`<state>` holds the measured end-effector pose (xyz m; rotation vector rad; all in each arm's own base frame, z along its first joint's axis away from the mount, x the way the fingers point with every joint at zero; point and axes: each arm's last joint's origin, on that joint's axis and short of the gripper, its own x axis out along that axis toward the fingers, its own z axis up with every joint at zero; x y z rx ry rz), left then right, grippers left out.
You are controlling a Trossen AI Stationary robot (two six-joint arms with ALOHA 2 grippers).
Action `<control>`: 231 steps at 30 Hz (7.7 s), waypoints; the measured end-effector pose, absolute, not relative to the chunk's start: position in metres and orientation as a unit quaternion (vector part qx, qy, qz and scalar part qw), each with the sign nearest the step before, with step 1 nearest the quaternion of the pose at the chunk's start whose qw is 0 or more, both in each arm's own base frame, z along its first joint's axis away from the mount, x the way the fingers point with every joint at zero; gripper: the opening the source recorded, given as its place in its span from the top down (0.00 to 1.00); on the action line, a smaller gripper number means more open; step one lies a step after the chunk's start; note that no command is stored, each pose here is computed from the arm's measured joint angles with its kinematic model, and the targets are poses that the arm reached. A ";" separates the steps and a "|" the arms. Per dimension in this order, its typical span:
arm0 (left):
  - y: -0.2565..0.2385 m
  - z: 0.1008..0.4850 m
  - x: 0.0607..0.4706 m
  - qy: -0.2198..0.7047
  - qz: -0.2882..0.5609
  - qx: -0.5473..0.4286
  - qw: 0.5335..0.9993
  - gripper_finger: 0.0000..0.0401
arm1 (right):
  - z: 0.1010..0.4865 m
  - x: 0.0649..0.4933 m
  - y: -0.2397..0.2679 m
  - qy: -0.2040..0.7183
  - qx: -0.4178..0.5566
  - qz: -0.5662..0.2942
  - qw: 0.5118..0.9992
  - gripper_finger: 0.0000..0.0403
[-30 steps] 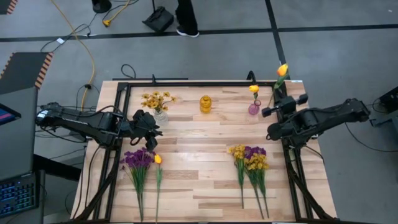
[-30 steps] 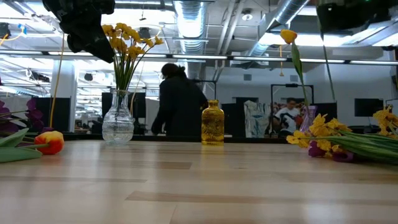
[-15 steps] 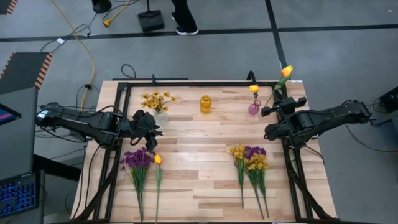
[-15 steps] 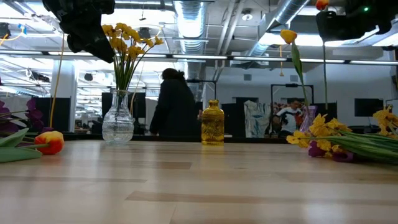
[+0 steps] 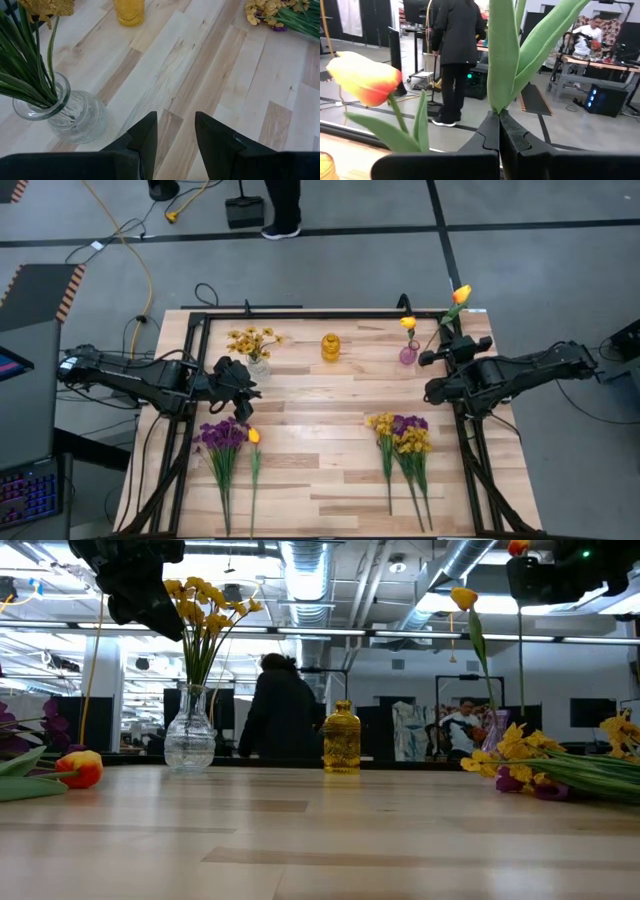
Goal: Sort flowers into vase by color
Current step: Put the right orange flower into the purple vase, then put the middle purple flowers into the yellow vase
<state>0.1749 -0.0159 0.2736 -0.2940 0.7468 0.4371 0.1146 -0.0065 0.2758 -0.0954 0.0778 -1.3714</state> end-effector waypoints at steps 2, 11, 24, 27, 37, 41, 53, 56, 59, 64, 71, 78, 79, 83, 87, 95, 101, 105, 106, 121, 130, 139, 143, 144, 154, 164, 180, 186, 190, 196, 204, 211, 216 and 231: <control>-0.016 0.274 0.175 0.360 0.211 -0.142 0.897 0.70 | 0.276 0.115 -0.008 0.034 -0.041 -0.638 0.768 0.95; -0.016 0.274 0.175 0.360 0.211 -0.142 0.897 0.70 | 0.277 0.115 -0.013 0.029 -0.034 -0.654 0.755 0.95; -0.016 0.274 0.175 0.359 0.215 -0.140 0.898 0.70 | 0.295 0.114 -0.018 0.024 -0.026 -0.671 0.740 0.95; -0.016 0.274 0.175 0.359 0.216 -0.139 0.897 0.70 | 0.295 0.114 -0.019 0.018 -0.020 -0.677 0.736 0.95; -0.016 0.274 0.175 0.358 0.216 -0.139 0.897 0.70 | 0.297 0.117 -0.024 -0.003 0.003 -0.693 0.721 0.95; -0.015 0.274 0.175 0.357 0.219 -0.138 0.898 0.70 | 0.297 0.116 -0.026 -0.013 0.014 -0.697 0.716 0.95; -0.015 0.274 0.175 0.356 0.221 -0.137 0.897 0.70 | 0.292 0.130 -0.026 -0.011 0.011 -0.699 0.715 0.95; -0.015 0.274 0.175 0.356 0.221 -0.137 0.897 0.70 | 0.288 0.137 -0.027 0.002 -0.002 -0.701 0.713 0.95; -0.015 0.274 0.175 0.356 0.221 -0.137 0.897 0.70 | 0.284 0.142 -0.028 0.012 -0.011 -0.705 0.709 0.95; -0.015 0.274 0.175 0.357 0.221 -0.137 0.897 0.70 | 0.280 0.148 -0.031 0.021 -0.020 -0.711 0.702 0.95; -0.015 0.274 0.175 0.358 0.219 -0.130 0.898 0.70 | 0.278 0.151 -0.032 0.024 -0.023 -0.713 0.701 0.94; -0.015 0.274 0.175 0.358 0.219 -0.130 0.898 0.70 | 0.279 0.152 -0.032 0.020 -0.020 -0.713 0.701 0.90; -0.015 0.274 0.175 0.358 0.219 -0.130 0.898 0.70 | 0.279 0.152 -0.032 0.020 -0.020 -0.713 0.701 0.89; -0.015 0.274 0.175 0.358 0.219 -0.130 0.898 0.70 | 0.279 0.152 -0.032 0.020 -0.020 -0.713 0.701 0.89; -0.015 0.274 0.175 0.357 0.219 -0.131 0.898 0.70 | 0.279 0.152 -0.032 0.020 -0.020 -0.713 0.701 0.89; -0.015 0.274 0.175 0.357 0.219 -0.131 0.898 0.70 | 0.279 0.152 -0.032 0.020 -0.019 -0.713 0.701 0.89; -0.015 0.274 0.175 0.357 0.220 -0.131 0.898 0.70 | 0.278 0.152 -0.032 0.026 -0.014 -0.710 0.703 0.89; -0.015 0.274 0.175 0.358 0.219 -0.131 0.898 0.70 | 0.277 0.152 -0.032 0.037 -0.002 -0.705 0.708 0.88; -0.015 0.274 0.175 0.357 0.219 -0.131 0.898 0.70 | 0.277 0.152 -0.032 0.037 -0.002 -0.705 0.708 0.88; -0.015 0.274 0.175 0.357 0.219 -0.130 0.898 0.70 | 0.277 0.152 -0.032 0.043 -0.007 -0.705 0.708 0.87; -0.015 0.274 0.175 0.358 0.219 -0.130 0.898 0.70 | 0.277 0.153 -0.032 0.043 -0.007 -0.705 0.708 0.75; -0.015 0.274 0.175 0.358 0.219 -0.130 0.898 0.70 | 0.275 0.154 -0.031 0.071 0.021 -0.691 0.719 0.72; -0.015 0.274 0.175 0.358 0.219 -0.130 0.898 0.70 | 0.274 0.154 -0.031 0.081 0.026 -0.686 0.723 0.72; -0.015 0.274 0.175 0.358 0.219 -0.130 0.898 0.70 | 0.274 0.154 -0.031 0.084 0.022 -0.685 0.723 0.72; -0.015 0.274 0.175 0.358 0.219 -0.130 0.898 0.70 | 0.272 0.155 -0.030 0.116 0.043 -0.669 0.732 0.72; -0.015 0.274 0.175 0.357 0.219 -0.130 0.898 0.70 | 0.269 0.156 -0.029 0.163 0.092 -0.639 0.746 0.72; -0.015 0.274 0.175 0.357 0.220 -0.131 0.898 0.70 | 0.262 0.159 -0.024 0.256 0.189 -0.566 0.761 0.72; -0.015 0.274 0.175 0.357 0.220 -0.132 0.898 0.70 | 0.258 0.161 -0.020 0.319 0.256 -0.505 0.760 0.72; -0.015 0.274 0.175 0.357 0.220 -0.132 0.898 0.70 | 0.256 0.162 -0.016 0.366 0.285 -0.455 0.760 0.72; -0.015 0.274 0.175 0.358 0.218 -0.133 0.898 0.70 | 0.254 0.162 -0.012 0.416 0.315 -0.395 0.756 0.72; -0.020 0.273 0.175 0.382 0.157 -0.169 0.895 0.70 | 0.253 0.164 -0.007 0.461 0.343 -0.323 0.752 0.72; -0.025 0.272 0.175 0.408 0.110 -0.295 0.857 0.70 | 0.252 0.164 -0.005 0.478 0.365 -0.294 0.743 0.72; -0.031 0.269 0.176 0.430 0.106 -0.381 0.812 0.70 | 0.252 0.164 -0.004 0.480 0.367 -0.291 0.742 0.72; -0.076 0.248 0.175 0.609 0.069 -0.529 0.587 0.70 | 0.252 0.164 -0.004 0.480 0.367 -0.291 0.742 0.72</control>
